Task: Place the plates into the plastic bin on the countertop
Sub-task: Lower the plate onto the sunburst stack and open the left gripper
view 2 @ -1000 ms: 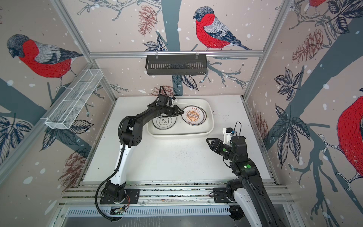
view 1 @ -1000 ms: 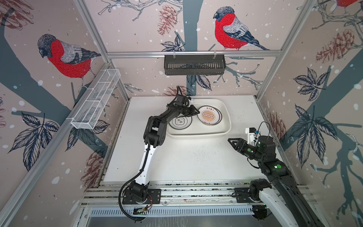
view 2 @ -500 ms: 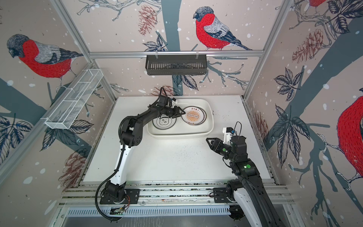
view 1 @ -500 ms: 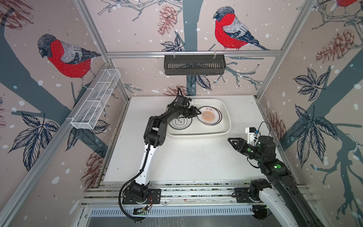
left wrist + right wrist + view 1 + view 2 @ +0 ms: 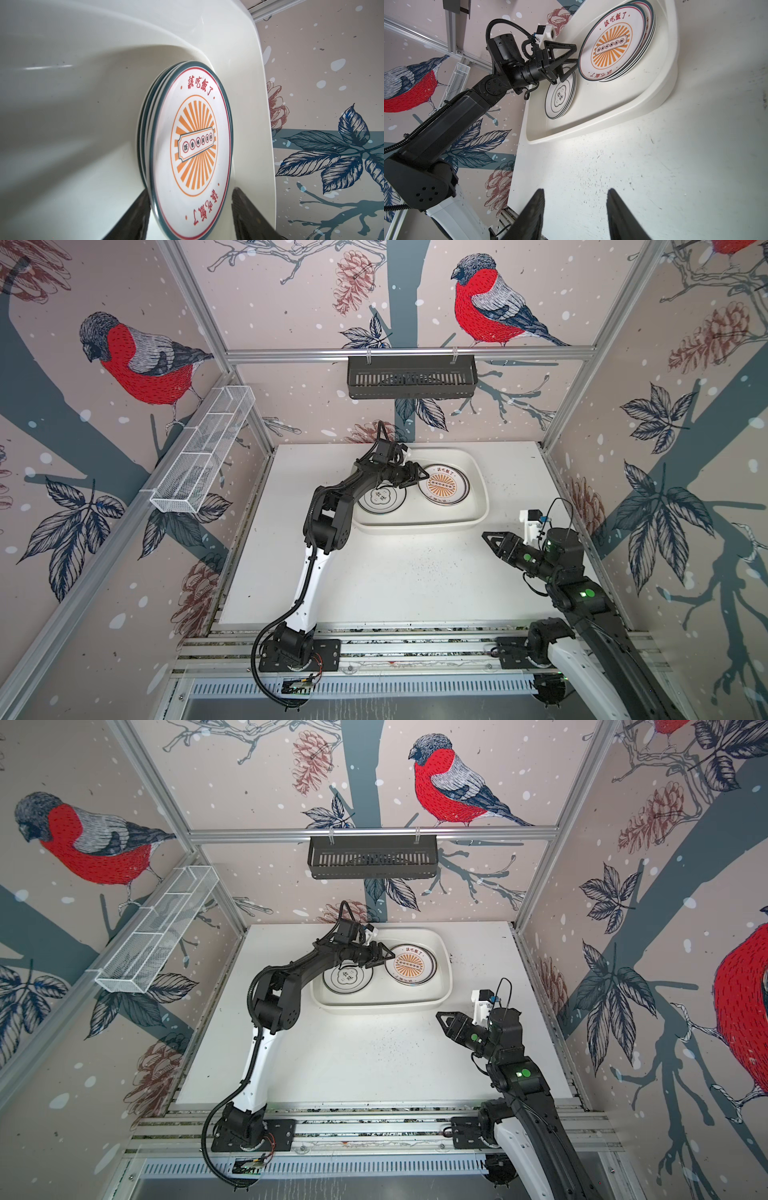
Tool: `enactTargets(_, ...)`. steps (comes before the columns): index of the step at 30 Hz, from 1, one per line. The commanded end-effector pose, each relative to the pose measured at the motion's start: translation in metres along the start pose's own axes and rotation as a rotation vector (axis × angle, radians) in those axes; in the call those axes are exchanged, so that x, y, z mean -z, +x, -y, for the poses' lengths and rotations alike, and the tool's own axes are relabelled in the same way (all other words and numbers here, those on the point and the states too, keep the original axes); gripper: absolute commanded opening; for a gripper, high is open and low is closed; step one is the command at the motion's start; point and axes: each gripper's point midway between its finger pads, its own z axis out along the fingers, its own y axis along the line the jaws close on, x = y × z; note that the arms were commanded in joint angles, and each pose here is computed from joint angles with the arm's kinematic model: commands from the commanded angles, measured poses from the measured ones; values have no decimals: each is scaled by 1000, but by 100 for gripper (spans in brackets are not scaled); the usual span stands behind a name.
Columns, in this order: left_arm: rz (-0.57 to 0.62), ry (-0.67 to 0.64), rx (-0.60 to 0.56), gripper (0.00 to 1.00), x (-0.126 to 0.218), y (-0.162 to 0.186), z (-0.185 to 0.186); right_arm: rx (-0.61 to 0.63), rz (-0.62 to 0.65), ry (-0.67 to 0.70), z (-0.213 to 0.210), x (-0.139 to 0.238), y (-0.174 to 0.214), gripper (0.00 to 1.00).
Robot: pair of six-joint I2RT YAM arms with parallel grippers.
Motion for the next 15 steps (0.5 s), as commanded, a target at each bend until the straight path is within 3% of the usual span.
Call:
enactTargets(1, 10, 16, -38, 62, 0, -2, 11, 12, 16, -14, -4, 1, -4, 50)
enactTargets(15, 7, -9, -49, 65, -4, 1, 6, 11, 16, -15, -4, 2, -3, 50)
